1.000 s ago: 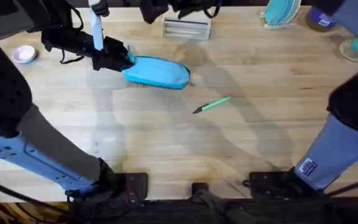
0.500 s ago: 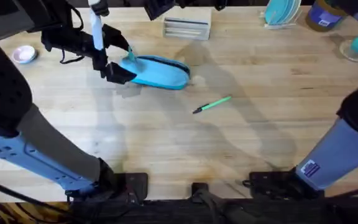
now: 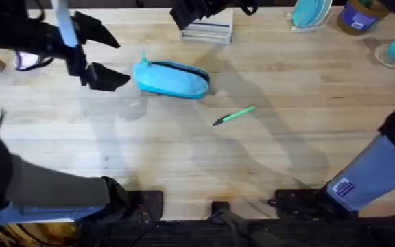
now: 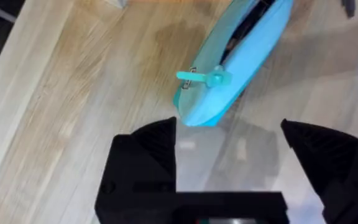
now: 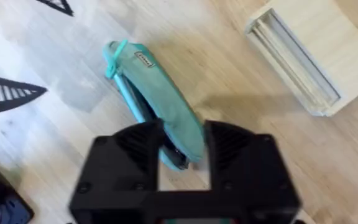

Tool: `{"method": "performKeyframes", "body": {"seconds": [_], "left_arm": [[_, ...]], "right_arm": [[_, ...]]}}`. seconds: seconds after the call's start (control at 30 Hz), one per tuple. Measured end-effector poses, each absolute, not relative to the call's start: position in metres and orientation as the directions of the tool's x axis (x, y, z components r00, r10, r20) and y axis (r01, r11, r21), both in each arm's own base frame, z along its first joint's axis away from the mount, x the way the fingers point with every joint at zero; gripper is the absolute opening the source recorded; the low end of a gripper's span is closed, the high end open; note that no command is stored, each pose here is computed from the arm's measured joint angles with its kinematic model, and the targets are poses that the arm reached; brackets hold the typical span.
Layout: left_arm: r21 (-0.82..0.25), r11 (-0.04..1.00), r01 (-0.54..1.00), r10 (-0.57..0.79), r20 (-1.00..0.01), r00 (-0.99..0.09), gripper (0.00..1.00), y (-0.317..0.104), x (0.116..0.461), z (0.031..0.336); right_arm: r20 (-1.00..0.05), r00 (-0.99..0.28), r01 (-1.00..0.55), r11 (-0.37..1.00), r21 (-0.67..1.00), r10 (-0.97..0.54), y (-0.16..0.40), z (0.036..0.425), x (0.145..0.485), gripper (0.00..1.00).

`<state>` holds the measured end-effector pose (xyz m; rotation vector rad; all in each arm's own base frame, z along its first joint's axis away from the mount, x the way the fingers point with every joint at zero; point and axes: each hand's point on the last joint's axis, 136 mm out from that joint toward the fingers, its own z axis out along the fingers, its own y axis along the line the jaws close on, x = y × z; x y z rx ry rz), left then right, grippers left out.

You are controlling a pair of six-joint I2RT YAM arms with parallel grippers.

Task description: Unzip the bag, pick up the pens from the table one at a time and place them inside, then zip the bag closed.

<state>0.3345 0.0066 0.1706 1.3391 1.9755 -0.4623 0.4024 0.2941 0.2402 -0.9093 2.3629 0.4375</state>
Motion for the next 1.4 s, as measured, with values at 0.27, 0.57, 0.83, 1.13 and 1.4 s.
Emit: {"method": "performKeyframes", "body": {"seconds": [0.27, 0.57, 0.83, 1.13, 1.4], "left_arm": [[0.09, 0.454, 0.886, 0.65, -0.713, -0.261, 0.993, 0.007, 0.295, 0.212], [0.119, 0.453, 0.883, 0.666, -0.704, -0.247, 0.993, -0.001, 0.276, 0.23], [0.131, 0.453, 0.882, 0.677, -0.694, -0.244, 0.993, -0.001, 0.272, 0.233], [0.131, 0.453, 0.882, 0.681, -0.689, -0.247, 0.994, 0.0, 0.271, 0.232], [0.131, 0.453, 0.882, 0.681, -0.689, -0.247, 0.993, 0.0, 0.271, 0.232]], "right_arm": [[-0.601, -0.521, -0.781, 0.623, 0.048, -0.607, 0.316, 0.238, 0.38, 0.032], [-0.541, -0.405, -0.885, 0.465, 0.029, -0.737, 0.34, 0.214, 0.35, 0.03], [-0.477, -0.364, -0.918, 0.395, 0.037, -0.8, 0.351, 0.172, 0.349, 0.03], [-0.465, -0.345, -0.923, 0.385, 0.01, -0.815, 0.355, 0.156, 0.359, 0.03], [-0.458, -0.338, -0.919, 0.393, -0.026, -0.822, 0.352, 0.154, 0.366, 0.03]]}}
